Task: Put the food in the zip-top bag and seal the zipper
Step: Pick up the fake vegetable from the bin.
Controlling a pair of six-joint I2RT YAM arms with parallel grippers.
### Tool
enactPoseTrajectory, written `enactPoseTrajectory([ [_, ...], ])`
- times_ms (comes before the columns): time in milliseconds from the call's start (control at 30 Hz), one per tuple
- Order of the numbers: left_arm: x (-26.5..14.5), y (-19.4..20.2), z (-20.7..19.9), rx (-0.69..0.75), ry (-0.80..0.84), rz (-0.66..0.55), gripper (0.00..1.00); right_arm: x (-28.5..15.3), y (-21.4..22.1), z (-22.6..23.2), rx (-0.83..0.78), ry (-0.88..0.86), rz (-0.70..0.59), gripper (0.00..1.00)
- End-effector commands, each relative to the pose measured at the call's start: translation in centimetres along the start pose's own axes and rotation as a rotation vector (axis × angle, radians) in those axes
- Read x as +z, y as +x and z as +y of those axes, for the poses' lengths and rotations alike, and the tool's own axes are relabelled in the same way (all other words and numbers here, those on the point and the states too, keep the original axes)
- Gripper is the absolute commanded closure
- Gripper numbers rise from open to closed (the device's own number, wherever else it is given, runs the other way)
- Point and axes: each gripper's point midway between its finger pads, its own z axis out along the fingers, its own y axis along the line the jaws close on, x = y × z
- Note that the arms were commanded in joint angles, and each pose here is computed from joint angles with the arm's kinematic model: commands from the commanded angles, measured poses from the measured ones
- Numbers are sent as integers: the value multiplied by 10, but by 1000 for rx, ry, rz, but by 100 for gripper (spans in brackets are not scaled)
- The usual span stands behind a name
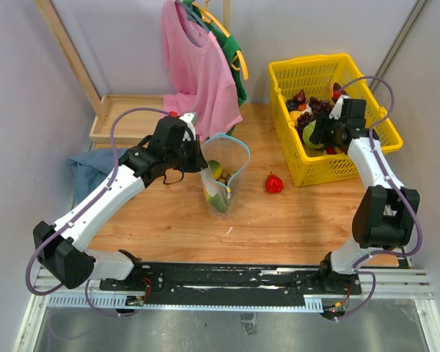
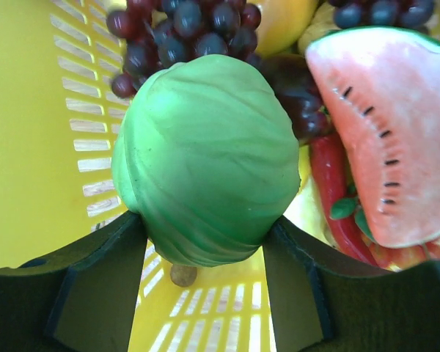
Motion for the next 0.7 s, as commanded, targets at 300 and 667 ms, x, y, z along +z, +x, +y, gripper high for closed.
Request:
enactPoseTrajectory([
  [300,-6,-7,-7,6,30,-34,100,-69,-43,5,-90,78,-167,91],
  [667,-4,-7,-12,4,54,-29,100,-138,-84,45,-148,-6,-376,93],
])
